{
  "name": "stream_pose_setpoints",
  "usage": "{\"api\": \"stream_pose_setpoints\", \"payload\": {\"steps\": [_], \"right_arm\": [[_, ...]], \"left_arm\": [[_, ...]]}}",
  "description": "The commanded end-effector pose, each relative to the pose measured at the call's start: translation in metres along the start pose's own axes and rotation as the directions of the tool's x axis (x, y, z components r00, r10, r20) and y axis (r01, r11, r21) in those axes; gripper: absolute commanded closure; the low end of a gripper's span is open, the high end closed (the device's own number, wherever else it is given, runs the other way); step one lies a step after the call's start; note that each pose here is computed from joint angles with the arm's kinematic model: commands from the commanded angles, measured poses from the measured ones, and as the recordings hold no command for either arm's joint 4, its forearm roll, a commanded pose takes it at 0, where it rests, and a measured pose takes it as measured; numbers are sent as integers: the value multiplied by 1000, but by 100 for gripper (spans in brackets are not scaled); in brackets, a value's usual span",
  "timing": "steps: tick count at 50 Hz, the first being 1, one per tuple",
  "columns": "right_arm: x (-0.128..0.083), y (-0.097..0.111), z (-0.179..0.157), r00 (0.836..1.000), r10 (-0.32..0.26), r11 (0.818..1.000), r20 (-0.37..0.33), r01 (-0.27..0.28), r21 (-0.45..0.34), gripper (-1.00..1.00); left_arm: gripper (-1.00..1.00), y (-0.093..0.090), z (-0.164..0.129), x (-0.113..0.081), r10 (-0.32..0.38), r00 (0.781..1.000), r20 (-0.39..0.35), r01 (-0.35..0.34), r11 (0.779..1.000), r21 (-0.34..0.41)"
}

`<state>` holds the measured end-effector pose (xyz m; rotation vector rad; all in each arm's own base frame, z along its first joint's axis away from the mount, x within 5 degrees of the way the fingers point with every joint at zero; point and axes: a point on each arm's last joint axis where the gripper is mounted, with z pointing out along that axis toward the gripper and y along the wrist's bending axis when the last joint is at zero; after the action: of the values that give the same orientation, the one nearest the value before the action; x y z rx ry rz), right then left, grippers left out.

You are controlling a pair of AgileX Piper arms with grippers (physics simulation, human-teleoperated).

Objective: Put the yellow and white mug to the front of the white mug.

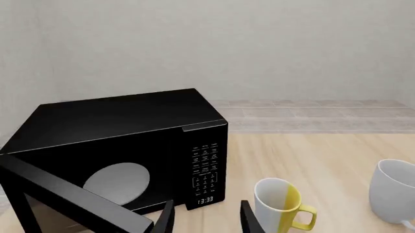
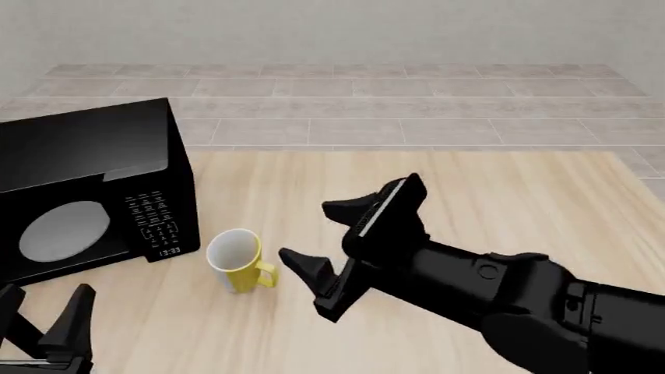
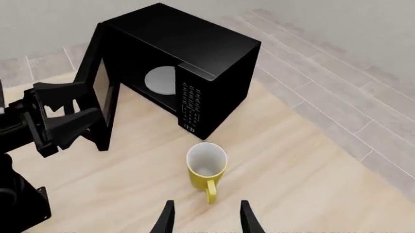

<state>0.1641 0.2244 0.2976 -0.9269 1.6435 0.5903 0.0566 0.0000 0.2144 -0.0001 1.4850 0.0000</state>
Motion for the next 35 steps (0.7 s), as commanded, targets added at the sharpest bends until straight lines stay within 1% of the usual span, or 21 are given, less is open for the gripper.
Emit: {"api": "stream_pose_setpoints", "payload": {"steps": [1, 5, 12, 17, 22, 26, 28, 29, 31, 32, 35], "right_arm": [[14, 0, 29, 997, -1, 1000, -76, 1, -4, -100], [21, 2, 36, 995, 12, 1000, -95, -13, -9, -100], [26, 15, 47, 991, 4, 999, -134, -10, -47, -100], [36, 17, 59, 986, 0, 999, -166, -9, -52, -100], [39, 20, 66, 983, 5, 998, -184, -16, -59, -100], [40, 18, 71, 982, 7, 998, -190, -17, -54, -100], [40, 12, 76, 981, 1, 999, -195, -9, -39, -100], [41, 9, 79, 980, -3, 1000, -201, -3, -31, -100], [44, 10, 83, 978, -1, 999, -211, -6, -32, -100], [48, 6, 89, 975, -8, 1000, -224, 3, -25, -100], [51, 3, 94, 973, -7, 1000, -233, 3, -18, -100]], "left_arm": [[-100, 0, 0, 0, 0, 1000, 0, 0, 1000, 0], [-100, 0, 0, 0, 0, 1000, 0, 0, 1000, 0], [-100, 0, 0, 0, 0, 1000, 0, 0, 1000, 0], [-100, 0, 0, 0, 0, 1000, 0, 0, 1000, 0], [-100, 0, 0, 0, 0, 1000, 0, 0, 1000, 0], [-100, 0, 0, 0, 0, 1000, 0, 0, 1000, 0], [-100, 0, 0, 0, 0, 1000, 0, 0, 1000, 0], [-100, 0, 0, 0, 0, 1000, 0, 0, 1000, 0], [-100, 0, 0, 0, 0, 1000, 0, 0, 1000, 0], [-100, 0, 0, 0, 0, 1000, 0, 0, 1000, 0], [-100, 0, 0, 0, 0, 1000, 0, 0, 1000, 0]]}}
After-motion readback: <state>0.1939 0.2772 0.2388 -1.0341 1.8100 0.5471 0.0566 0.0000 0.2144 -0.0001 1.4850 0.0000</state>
